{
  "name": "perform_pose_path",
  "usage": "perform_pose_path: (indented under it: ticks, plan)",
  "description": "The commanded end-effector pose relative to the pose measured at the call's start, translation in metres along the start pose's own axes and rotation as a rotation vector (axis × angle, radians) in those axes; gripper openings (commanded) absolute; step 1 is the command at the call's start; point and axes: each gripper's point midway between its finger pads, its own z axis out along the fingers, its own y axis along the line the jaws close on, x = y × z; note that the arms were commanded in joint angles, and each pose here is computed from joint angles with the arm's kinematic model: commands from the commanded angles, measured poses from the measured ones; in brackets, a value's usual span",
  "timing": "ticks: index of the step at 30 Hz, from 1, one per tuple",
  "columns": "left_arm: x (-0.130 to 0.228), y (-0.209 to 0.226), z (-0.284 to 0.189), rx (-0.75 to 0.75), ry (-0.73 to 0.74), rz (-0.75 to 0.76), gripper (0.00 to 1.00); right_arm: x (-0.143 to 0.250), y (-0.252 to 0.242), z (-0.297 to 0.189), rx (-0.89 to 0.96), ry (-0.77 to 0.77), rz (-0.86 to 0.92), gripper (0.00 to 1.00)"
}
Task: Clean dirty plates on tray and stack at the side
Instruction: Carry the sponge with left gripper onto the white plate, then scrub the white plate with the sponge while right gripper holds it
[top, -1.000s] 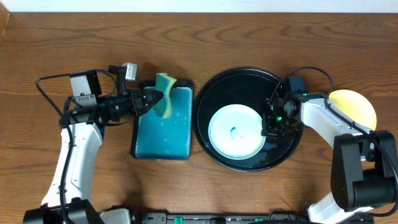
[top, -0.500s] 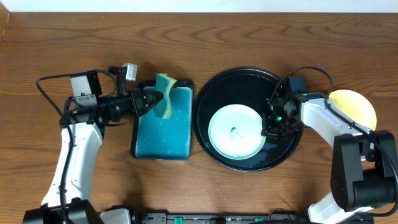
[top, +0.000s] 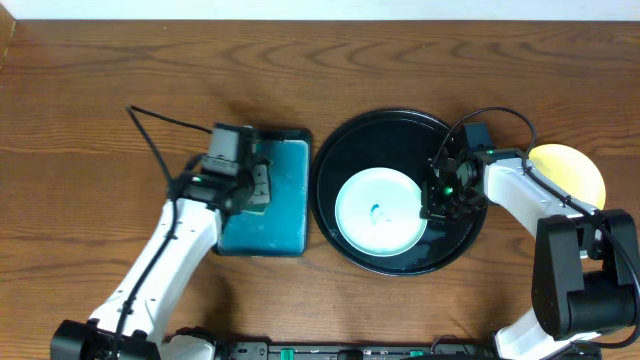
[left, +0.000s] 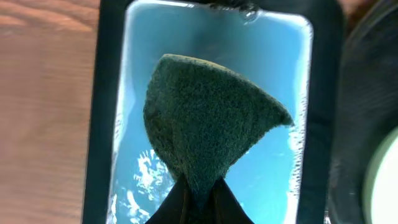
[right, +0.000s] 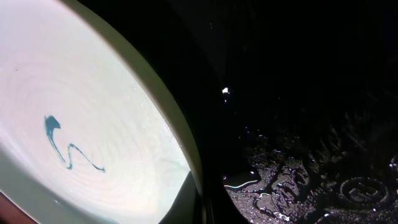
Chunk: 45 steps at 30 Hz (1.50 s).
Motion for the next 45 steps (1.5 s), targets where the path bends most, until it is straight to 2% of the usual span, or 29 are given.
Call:
perform_pose_path:
  ticks: [1, 7, 10, 13, 18, 22, 28, 34, 37, 40, 45]
  plan:
    - [-0.013, 0.005, -0.013, -0.138, -0.068, -0.014, 0.07, 0.004, -0.003, 0.002, 0.023, 0.004, 0.007, 0.01]
    - [-0.012, -0.001, -0.022, -0.153, 0.024, -0.025, 0.07, 0.004, -0.003, 0.002, 0.023, 0.004, 0.007, 0.01]
    - [-0.006, -0.017, -0.013, -0.081, 0.110, 0.019, 0.07, 0.004, -0.003, 0.002, 0.023, 0.004, 0.007, 0.01]
    - [0.003, -0.021, -0.002, -0.078, 0.181, 0.024, 0.07, 0.004, -0.003, 0.002, 0.023, 0.004, 0.007, 0.01]
    - [0.006, -0.021, 0.001, -0.082, 0.199, 0.030, 0.07, 0.004, -0.003, 0.002, 0.023, 0.004, 0.007, 0.01]
    - [-0.001, -0.036, -0.007, -0.018, 0.194, 0.098, 0.07, 0.004, -0.003, 0.002, 0.023, 0.004, 0.007, 0.01]
    - [-0.017, -0.109, -0.019, 0.196, 0.092, 0.219, 0.08, 0.004, -0.003, 0.002, 0.023, 0.004, 0.007, 0.01]
    - [-0.009, -0.182, -0.021, 0.324, -0.002, 0.353, 0.08, 0.004, -0.003, 0.002, 0.023, 0.004, 0.007, 0.01]
    - [0.014, -0.207, -0.004, 0.338, 0.045, 0.369, 0.08, 0.004, -0.003, 0.002, 0.023, 0.004, 0.007, 0.01]
    - [0.034, -0.217, 0.013, 0.329, 0.105, 0.348, 0.07, 0.004, -0.003, 0.002, 0.023, 0.004, 0.007, 0.01]
    - [0.069, -0.240, 0.033, 0.375, 0.194, 0.397, 0.07, 0.004, -0.003, 0.002, 0.023, 0.004, 0.007, 0.01]
